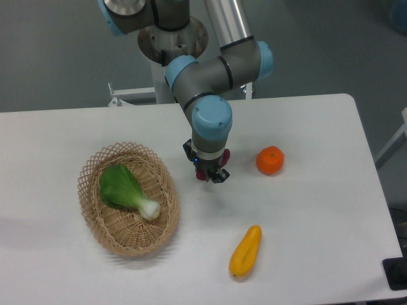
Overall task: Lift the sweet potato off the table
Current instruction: 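Lift the sweet potato and carry it up past the orange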
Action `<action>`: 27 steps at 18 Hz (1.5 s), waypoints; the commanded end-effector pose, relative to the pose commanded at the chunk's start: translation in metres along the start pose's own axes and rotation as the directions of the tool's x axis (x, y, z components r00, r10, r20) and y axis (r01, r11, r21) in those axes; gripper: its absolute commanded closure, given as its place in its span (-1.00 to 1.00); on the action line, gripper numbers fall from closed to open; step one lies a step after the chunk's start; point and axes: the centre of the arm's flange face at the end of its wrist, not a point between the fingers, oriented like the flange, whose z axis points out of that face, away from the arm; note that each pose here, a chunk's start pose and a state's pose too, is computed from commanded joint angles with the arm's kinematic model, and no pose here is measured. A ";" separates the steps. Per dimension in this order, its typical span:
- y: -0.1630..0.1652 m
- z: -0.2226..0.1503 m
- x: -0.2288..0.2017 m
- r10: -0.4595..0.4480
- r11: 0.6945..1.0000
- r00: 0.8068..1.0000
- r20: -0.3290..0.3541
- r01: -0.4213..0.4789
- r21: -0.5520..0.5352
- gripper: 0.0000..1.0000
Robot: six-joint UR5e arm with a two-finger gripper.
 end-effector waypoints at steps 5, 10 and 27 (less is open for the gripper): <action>0.026 -0.037 -0.039 -0.067 0.997 0.995 0.069 0.066 0.027 0.88; 0.058 -0.067 -0.076 -0.119 0.993 0.990 0.074 0.118 0.028 0.88; 0.128 -0.096 -0.171 -0.001 1.000 0.997 0.073 0.001 0.011 0.88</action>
